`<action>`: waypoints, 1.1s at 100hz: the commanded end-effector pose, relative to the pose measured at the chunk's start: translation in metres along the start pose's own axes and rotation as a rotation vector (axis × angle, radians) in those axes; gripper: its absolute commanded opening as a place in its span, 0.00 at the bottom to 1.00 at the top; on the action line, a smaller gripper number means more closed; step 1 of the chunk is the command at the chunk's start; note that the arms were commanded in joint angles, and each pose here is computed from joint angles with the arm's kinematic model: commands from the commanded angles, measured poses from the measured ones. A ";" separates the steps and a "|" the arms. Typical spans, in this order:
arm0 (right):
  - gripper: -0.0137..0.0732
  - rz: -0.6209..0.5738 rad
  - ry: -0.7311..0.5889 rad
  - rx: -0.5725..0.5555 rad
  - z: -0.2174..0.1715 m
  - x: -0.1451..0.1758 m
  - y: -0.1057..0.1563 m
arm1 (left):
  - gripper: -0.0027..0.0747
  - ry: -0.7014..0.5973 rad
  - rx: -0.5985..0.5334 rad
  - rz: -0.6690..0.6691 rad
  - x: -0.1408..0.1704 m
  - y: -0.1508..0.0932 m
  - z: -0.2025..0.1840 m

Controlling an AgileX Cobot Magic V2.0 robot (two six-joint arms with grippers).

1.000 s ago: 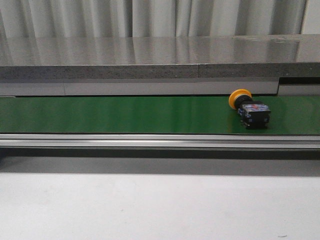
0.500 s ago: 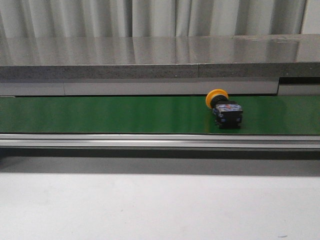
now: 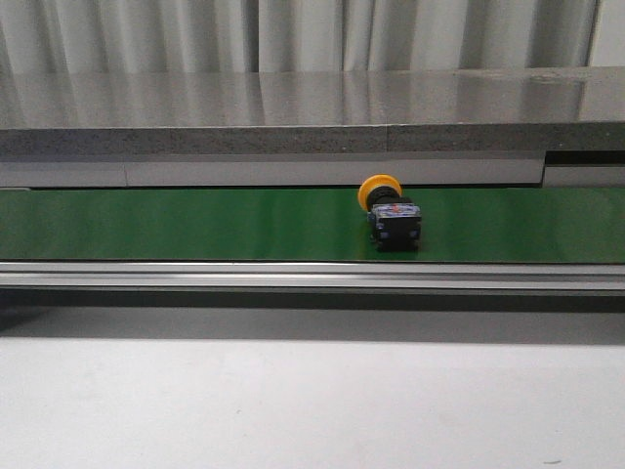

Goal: Move button from right to left
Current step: 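Lower the left gripper toward the button as the belt carries it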

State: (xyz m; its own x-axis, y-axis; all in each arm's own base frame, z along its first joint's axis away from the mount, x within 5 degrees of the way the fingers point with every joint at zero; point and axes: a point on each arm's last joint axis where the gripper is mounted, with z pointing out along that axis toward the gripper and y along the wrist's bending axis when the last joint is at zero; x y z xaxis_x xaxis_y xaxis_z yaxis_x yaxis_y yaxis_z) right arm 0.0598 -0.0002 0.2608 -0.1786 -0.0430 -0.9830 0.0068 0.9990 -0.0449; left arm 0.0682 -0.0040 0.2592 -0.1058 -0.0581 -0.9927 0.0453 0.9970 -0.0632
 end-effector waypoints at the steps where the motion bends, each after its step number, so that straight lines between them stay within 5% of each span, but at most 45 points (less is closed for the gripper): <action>1: 0.08 -0.002 -0.101 0.008 -0.002 -0.015 -0.001 | 0.01 0.015 0.001 -0.009 -0.029 -0.002 0.009; 28: 0.08 -0.002 -0.101 0.008 -0.002 -0.015 -0.001 | 0.07 0.193 -0.001 -0.011 -0.064 -0.004 0.050; 36: 0.08 -0.002 -0.101 0.008 -0.002 -0.015 -0.001 | 0.23 0.224 0.001 -0.030 -0.071 -0.005 0.063; 53: 0.08 -0.002 -0.101 0.008 -0.002 -0.015 -0.001 | 0.77 0.292 -0.002 -0.036 -0.078 -0.005 0.093; 59: 0.08 -0.002 -0.101 0.008 -0.002 -0.015 -0.001 | 0.88 0.349 -0.002 -0.038 -0.078 -0.005 0.104; 80: 0.08 -0.002 -0.101 0.008 -0.002 -0.015 -0.001 | 0.85 0.511 0.074 -0.035 -0.086 -0.023 0.148; 110: 0.08 -0.002 -0.101 0.008 -0.002 -0.015 -0.001 | 0.83 0.610 0.246 0.004 -0.087 -0.084 0.201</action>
State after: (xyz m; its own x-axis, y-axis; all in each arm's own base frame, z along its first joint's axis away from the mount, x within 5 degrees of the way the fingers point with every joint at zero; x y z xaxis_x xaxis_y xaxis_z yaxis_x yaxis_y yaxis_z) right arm 0.0599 -0.0002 0.2602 -0.1792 -0.0429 -0.9829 0.0069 0.9990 -0.0449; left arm 0.2618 -0.0760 0.3134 -0.6883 0.0972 -0.7189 0.2459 0.9636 -0.1051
